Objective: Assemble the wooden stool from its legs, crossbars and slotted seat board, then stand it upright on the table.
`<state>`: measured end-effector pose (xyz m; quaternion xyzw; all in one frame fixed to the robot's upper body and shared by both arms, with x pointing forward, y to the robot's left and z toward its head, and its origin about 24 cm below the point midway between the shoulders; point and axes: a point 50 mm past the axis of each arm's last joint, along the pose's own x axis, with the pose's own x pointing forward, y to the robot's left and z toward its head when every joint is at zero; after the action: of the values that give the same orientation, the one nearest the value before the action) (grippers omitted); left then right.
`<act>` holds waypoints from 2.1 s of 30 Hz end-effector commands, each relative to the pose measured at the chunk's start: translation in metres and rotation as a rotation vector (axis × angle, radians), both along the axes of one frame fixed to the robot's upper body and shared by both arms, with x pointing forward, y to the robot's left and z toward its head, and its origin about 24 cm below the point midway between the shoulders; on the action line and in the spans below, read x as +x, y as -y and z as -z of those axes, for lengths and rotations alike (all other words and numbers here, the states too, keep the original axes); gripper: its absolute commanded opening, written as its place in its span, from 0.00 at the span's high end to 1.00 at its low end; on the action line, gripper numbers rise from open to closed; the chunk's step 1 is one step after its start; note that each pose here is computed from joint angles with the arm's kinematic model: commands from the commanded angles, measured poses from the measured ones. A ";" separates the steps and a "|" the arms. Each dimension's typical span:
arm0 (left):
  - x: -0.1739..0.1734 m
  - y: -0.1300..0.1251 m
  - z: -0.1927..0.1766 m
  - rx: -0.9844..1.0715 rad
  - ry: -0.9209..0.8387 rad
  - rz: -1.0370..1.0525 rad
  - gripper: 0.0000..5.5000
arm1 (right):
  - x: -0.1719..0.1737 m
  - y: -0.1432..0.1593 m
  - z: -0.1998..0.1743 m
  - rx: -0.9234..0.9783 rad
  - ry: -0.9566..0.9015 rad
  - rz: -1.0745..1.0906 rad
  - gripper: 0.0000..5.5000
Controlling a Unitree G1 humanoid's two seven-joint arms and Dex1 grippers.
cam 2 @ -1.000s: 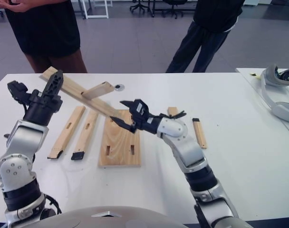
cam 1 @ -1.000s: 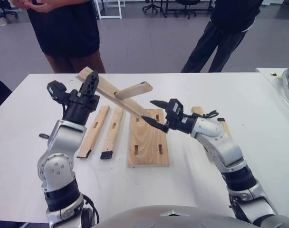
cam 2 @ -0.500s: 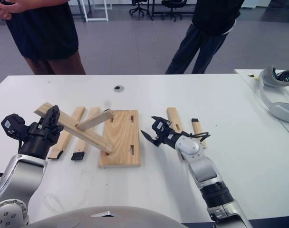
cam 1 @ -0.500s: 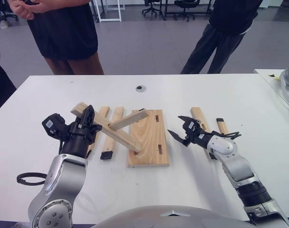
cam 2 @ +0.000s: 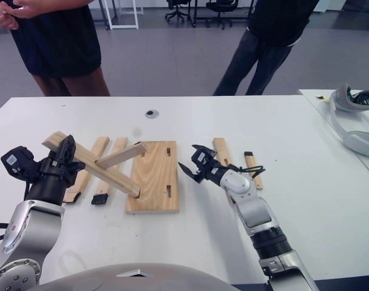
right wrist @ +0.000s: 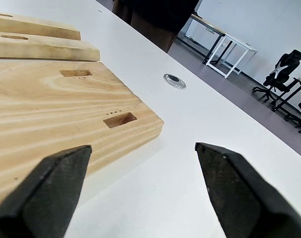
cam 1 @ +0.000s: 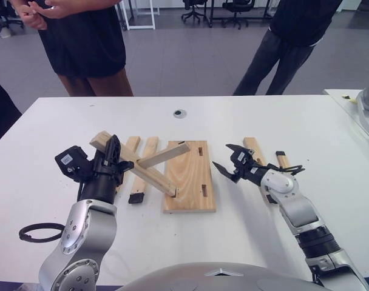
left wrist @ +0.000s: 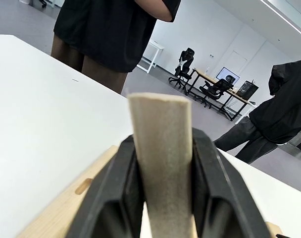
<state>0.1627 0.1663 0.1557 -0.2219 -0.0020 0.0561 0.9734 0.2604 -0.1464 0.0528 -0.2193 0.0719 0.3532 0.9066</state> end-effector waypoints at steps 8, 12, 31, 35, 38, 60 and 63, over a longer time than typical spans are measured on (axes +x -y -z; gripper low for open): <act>0.004 0.052 0.009 0.302 -0.076 0.186 0.82 | 0.018 0.023 -0.026 -0.103 0.137 0.133 0.29; 0.001 0.062 0.010 0.339 -0.061 0.281 0.82 | 0.017 0.025 -0.021 -0.114 0.129 0.149 0.29; -0.033 0.050 0.032 0.219 -0.135 0.288 0.82 | 0.018 0.015 -0.013 -0.096 0.152 0.173 0.29; -0.043 0.043 0.032 0.179 -0.127 0.323 0.82 | 0.020 0.016 -0.012 -0.097 0.152 0.181 0.29; -0.042 0.048 0.029 0.132 -0.122 0.406 0.82 | 0.021 0.014 -0.011 -0.096 0.154 0.184 0.29; 0.010 0.052 -0.034 0.341 0.024 0.466 0.61 | 0.012 0.001 0.032 -0.179 -0.053 0.176 0.29; 0.013 0.050 -0.048 0.328 0.094 0.455 0.52 | 0.012 0.000 0.033 -0.186 -0.056 0.172 0.29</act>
<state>0.1733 0.1138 0.1933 -0.0568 0.0187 -0.1754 0.9827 0.2785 -0.1436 0.0376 -0.2783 0.0997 0.2661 0.9175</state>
